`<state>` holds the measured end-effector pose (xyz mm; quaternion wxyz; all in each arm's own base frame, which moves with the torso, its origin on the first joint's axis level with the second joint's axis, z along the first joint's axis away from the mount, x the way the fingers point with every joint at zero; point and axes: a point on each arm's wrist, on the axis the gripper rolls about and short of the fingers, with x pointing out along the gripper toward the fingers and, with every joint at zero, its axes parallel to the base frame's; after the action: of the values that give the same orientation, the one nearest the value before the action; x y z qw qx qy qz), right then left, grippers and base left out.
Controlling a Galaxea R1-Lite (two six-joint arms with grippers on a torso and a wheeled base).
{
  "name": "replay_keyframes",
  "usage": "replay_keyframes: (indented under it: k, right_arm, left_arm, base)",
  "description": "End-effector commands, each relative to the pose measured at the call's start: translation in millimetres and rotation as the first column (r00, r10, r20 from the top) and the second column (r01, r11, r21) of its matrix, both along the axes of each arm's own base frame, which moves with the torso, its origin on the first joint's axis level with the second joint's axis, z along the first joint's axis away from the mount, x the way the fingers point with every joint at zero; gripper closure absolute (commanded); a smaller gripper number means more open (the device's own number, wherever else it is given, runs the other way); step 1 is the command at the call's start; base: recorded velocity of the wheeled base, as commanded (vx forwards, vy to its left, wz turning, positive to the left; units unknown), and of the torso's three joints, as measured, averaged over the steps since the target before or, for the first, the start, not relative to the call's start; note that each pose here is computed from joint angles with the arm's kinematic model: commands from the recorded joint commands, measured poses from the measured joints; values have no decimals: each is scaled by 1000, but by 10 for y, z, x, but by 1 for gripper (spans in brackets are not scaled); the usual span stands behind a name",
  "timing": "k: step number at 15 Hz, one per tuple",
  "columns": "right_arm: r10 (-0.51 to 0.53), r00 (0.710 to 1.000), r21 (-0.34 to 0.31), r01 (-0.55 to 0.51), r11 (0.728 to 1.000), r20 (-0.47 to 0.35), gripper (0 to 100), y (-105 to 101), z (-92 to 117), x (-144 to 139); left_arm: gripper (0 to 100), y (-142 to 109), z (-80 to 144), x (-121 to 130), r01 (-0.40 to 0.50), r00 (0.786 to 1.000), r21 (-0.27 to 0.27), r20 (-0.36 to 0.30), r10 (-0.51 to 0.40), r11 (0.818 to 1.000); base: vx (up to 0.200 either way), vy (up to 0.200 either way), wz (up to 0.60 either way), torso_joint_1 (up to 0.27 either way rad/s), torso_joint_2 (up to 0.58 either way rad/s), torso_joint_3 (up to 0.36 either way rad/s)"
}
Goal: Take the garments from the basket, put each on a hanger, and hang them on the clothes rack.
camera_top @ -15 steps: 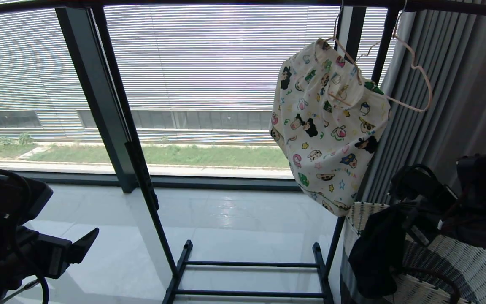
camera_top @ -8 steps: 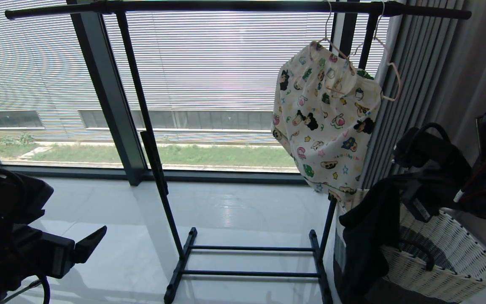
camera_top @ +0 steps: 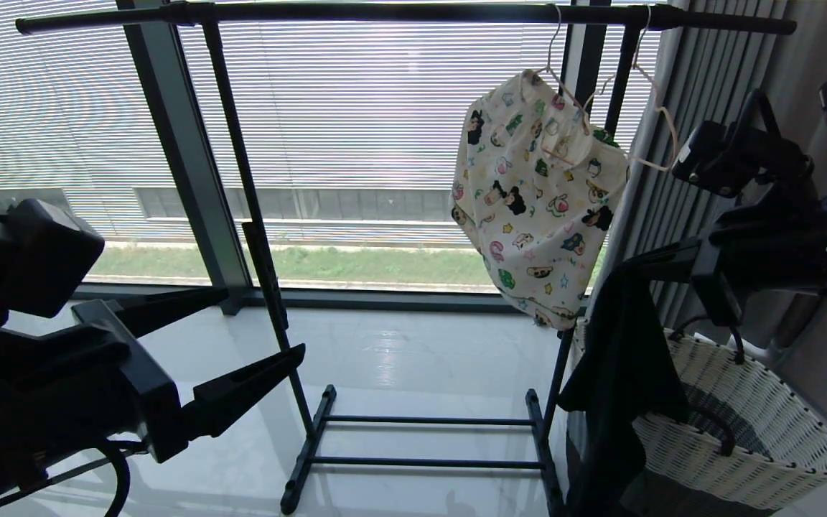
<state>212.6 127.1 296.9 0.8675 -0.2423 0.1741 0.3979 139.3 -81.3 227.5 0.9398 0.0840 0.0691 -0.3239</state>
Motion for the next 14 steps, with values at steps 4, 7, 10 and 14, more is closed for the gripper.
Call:
replay_keyframes:
  k: [4, 7, 10, 14]
  right_arm:
    - [45, 999, 53, -45, 998, -12, 100, 166, 82, -53]
    - [63, 998, 107, -62, 992, -7, 100, 251, 127, -113]
    - [74, 997, 132, -73, 989, 3, 100, 236, 174, -210]
    - [89, 996, 146, -89, 985, 7, 100, 207, 201, -272]
  left_arm:
    - [0, -1386, 98, 405, 202, 963, -96, -160, -215, 975]
    - [0, -1647, -130, 498, 223, 949, -50, -219, -228, 974]
    - [0, -1912, -279, 702, 220, 944, -31, -245, -220, 975]
    - [0, -2160, -484, 1026, 152, 956, 0, -254, -147, 988]
  base:
    - [0, 0, 0, 0, 0, 0]
    - [0, 0, 0, 0, 0, 0]
    - [0, 0, 0, 0, 0, 0]
    - [0, 0, 0, 0, 0, 0]
